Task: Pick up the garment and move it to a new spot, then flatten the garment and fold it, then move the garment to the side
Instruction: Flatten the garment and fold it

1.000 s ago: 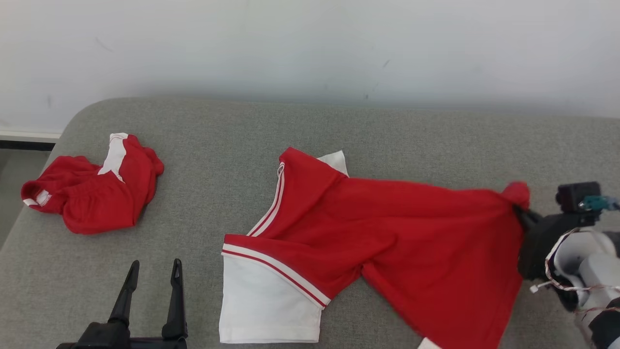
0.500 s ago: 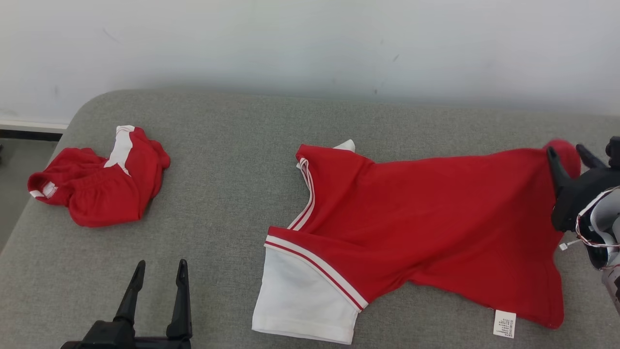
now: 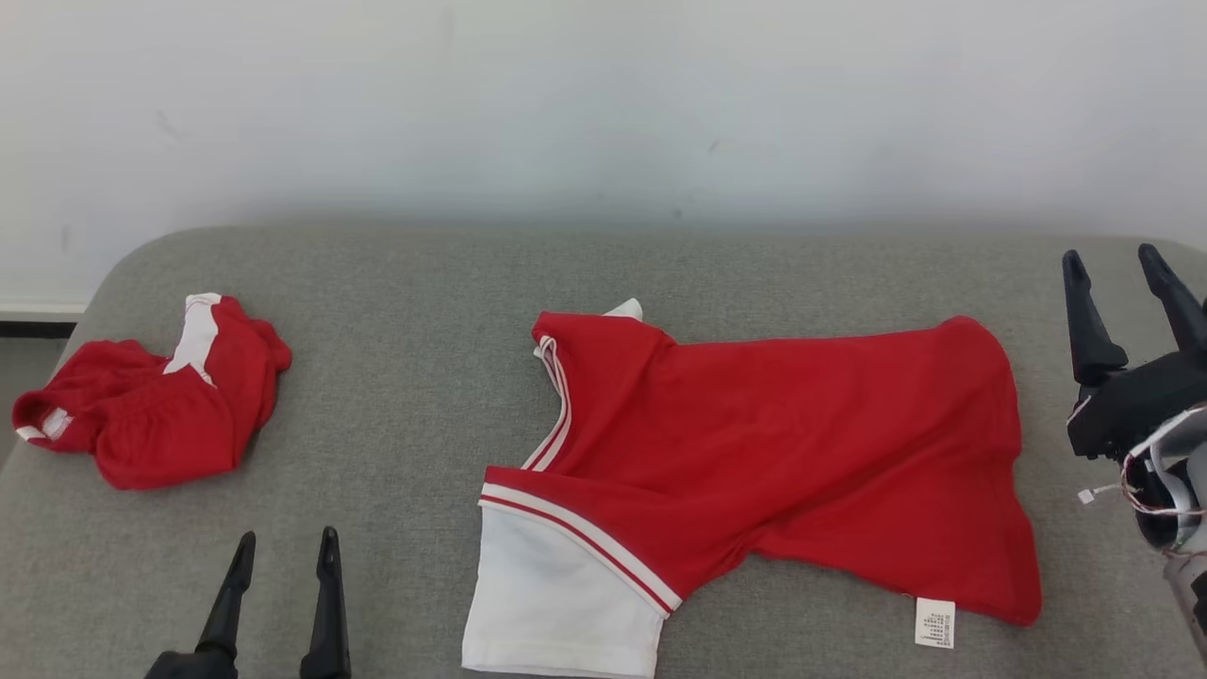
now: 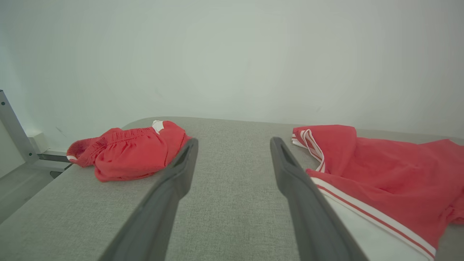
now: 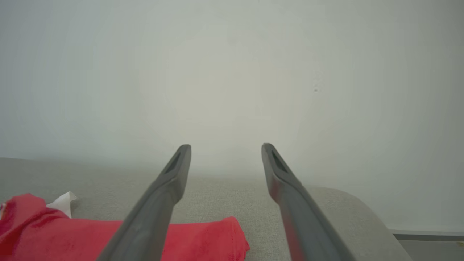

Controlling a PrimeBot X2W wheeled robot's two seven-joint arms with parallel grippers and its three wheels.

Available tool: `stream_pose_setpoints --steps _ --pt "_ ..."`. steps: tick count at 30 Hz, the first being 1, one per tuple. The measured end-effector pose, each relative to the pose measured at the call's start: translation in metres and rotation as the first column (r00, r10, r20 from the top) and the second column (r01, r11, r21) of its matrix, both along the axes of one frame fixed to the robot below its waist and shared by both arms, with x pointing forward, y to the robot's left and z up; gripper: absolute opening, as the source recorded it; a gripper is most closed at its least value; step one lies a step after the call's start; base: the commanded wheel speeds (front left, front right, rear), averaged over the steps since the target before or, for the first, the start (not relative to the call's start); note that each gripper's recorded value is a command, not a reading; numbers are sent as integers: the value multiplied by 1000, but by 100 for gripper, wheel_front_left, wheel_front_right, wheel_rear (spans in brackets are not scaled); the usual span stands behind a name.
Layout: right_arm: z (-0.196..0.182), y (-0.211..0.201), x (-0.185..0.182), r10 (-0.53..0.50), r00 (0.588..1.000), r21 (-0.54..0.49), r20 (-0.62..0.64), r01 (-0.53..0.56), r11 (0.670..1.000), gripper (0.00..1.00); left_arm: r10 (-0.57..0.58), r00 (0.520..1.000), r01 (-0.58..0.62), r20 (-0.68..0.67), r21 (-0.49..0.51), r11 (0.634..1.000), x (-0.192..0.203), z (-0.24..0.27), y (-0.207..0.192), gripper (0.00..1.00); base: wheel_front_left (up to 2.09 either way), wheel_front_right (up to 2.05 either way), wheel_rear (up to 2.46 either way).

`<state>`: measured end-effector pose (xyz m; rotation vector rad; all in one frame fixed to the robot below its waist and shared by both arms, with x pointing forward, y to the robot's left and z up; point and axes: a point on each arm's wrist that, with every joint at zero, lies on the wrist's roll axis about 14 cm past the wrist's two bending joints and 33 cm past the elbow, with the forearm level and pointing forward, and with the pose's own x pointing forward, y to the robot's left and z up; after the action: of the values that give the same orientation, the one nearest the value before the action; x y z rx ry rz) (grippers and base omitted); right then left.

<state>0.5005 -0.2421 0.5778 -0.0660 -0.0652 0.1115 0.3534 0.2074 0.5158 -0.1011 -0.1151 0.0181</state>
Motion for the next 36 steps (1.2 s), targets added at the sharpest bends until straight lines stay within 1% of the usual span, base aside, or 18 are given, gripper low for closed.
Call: stream_pose_setpoints --steps 4,5,6,9,16,20,29,36 --pt "10 -1 -24 0 997 43 78 -3 999 100 -11 1000 11 8 2 1000 -1 2 -5 100 0 0 0" --pt "8 -1 -32 -2 996 49 86 -3 999 100 -14 1000 14 11 3 1000 -1 3 -6 100 0 0 0" --pt "2 -1 -48 -12 995 70 101 5 998 100 -21 1000 21 15 4 1000 1 4 -8 100 0 0 0" --pt "-5 2 -71 -24 993 99 119 12 995 100 -34 999 34 23 4 999 3 7 -12 100 0 0 0" --pt "-27 3 -116 -80 991 160 111 62 985 100 -51 998 51 24 9 999 6 7 -17 100 0 0 0" --pt "-40 8 -138 -95 991 174 90 78 982 100 -50 998 50 24 9 999 6 7 -16 100 0 0 0" --pt "-66 25 -170 -107 994 210 14 102 972 100 -38 999 38 3 13 999 2 1 -12 100 0 0 0" --pt "-75 24 -177 -115 993 212 -17 116 970 100 -35 999 35 -18 21 999 -2 -6 -9 100 0 0 0"
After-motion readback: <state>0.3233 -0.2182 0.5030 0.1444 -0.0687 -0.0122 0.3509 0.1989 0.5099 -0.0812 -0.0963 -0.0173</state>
